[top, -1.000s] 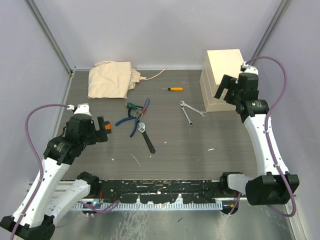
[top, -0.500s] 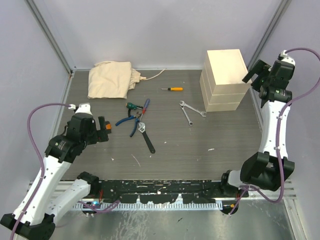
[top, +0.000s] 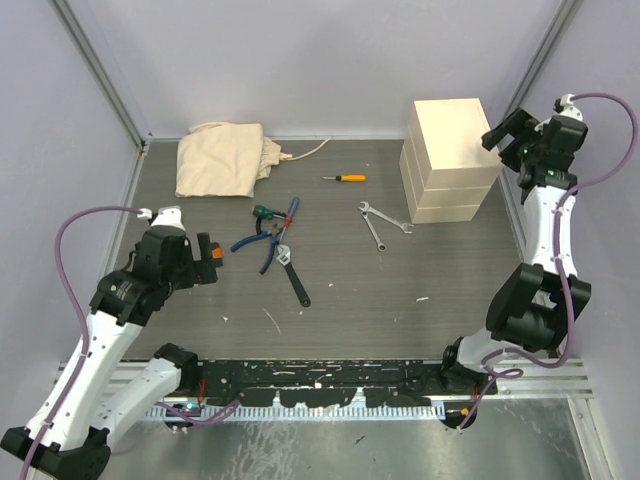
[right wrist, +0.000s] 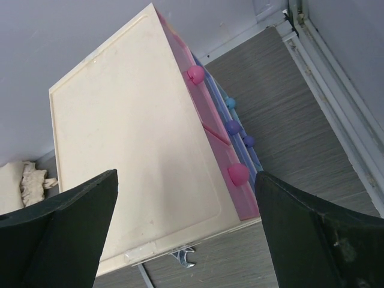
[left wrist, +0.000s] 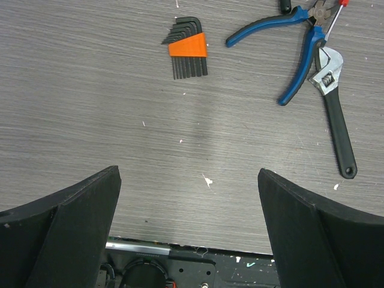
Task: Sort the tools into containers
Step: Move the storage box to the corner of the board.
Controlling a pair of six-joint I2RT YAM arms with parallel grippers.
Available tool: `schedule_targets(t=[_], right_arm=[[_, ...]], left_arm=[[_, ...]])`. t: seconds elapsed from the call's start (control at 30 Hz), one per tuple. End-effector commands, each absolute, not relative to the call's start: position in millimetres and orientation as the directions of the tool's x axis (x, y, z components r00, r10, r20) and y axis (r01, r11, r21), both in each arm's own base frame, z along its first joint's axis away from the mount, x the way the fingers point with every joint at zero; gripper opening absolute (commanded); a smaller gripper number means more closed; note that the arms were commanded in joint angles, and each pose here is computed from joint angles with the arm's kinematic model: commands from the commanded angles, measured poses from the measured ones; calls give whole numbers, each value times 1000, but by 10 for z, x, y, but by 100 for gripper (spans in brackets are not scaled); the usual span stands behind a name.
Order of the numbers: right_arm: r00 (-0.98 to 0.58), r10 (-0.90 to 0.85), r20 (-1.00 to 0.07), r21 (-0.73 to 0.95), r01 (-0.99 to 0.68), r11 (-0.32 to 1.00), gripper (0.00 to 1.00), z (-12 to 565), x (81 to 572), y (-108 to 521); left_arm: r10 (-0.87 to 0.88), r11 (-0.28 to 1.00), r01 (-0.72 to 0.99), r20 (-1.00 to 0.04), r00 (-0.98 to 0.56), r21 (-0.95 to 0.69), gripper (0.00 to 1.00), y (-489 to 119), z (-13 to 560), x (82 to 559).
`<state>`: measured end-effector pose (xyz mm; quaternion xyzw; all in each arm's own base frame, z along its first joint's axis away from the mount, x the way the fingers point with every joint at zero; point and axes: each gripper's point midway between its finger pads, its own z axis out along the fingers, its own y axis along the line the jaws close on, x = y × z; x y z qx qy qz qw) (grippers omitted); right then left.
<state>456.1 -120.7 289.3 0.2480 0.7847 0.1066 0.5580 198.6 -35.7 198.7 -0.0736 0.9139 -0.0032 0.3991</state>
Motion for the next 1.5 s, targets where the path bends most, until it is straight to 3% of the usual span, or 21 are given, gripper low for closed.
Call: schedule_targets(t=[0.0, 0.67, 1.47], right_arm=[[-200, 506, -839, 478, 175, 861, 100, 3084, 4716, -1149], [-394, 554, -733, 555, 123, 823, 99, 2520, 4431, -648], [-470, 508, -722, 620, -113, 776, 98, 2638, 4005, 1064]], left_arm=[[-155, 987, -124, -767, -623, -98, 98, -383, 2188, 2052], [-152, 988, -120, -764, -627, -99, 98, -395, 2180, 2057], [-146, 989, -117, -756, -638, -92, 98, -406, 2148, 2070]])
